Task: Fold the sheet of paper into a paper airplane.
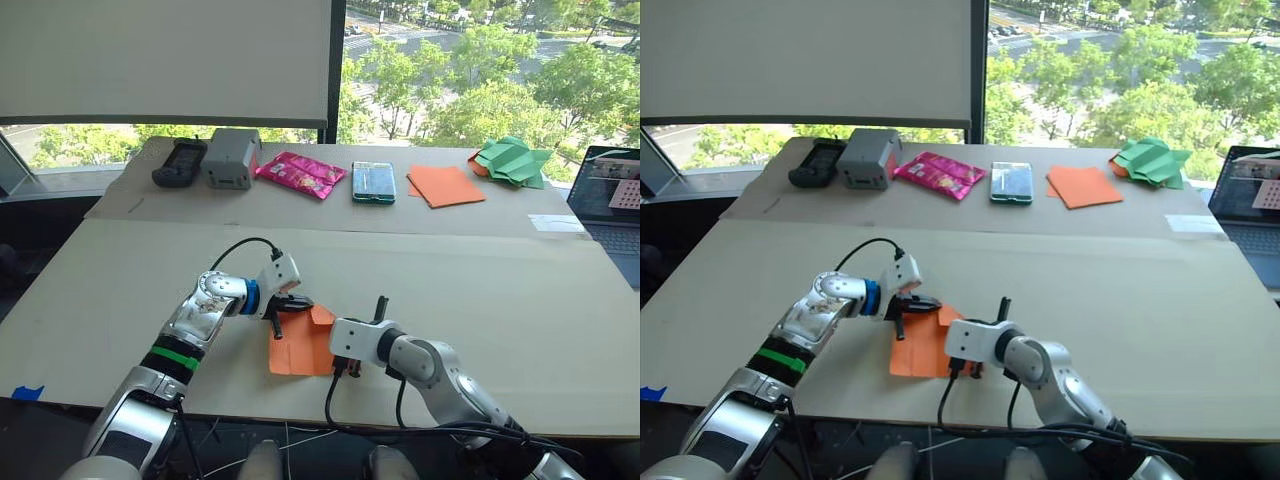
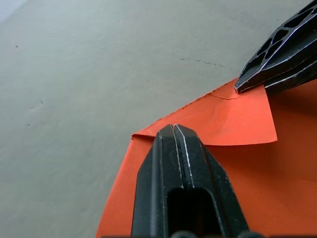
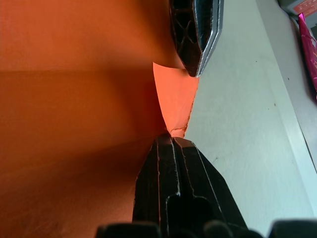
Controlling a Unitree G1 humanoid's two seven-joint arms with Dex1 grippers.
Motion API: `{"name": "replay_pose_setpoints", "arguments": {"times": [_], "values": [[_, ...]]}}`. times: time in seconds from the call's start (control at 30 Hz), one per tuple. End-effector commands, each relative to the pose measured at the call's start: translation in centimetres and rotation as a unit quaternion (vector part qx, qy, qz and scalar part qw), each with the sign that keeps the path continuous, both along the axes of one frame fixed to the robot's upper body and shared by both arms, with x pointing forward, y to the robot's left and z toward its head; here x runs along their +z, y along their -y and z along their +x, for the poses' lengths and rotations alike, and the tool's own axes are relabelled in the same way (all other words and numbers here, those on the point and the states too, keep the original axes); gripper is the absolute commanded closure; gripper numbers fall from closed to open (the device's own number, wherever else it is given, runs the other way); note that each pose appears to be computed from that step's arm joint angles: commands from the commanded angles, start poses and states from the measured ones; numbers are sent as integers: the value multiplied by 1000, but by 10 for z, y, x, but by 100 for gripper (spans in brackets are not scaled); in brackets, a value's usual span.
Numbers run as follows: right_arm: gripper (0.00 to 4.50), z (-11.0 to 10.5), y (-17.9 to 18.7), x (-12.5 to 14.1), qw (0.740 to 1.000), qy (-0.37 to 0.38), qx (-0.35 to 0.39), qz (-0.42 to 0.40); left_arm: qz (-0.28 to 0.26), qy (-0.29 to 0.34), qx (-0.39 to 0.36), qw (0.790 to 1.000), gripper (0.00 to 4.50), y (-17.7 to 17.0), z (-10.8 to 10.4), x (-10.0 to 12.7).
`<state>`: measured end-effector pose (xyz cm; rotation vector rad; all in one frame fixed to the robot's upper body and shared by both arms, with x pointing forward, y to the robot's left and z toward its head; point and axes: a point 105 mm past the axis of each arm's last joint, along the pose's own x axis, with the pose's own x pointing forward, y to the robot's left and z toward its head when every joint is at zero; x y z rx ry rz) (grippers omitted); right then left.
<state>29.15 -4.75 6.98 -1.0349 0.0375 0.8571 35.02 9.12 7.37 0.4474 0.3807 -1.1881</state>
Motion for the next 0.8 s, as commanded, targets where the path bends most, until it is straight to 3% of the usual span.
{"name": "replay_pose_setpoints", "arguments": {"times": [0.03,0.3,0.53,0.7,0.8], "values": [[448,-3,-4,4,1000,6,13,1,7,28,-8,1000,450,6,9,7],[448,-3,-7,5,1000,10,17,-6,30,28,-19,999,450,10,10,-4],[228,-5,-5,23,995,-52,1,83,54,19,-21,998,450,1,3,-18],[228,-5,-6,59,970,-117,0,215,56,17,-15,998,450,-2,3,-21],[228,12,-4,63,959,-133,-37,249,56,16,-13,998,450,-3,2,-22]]}}
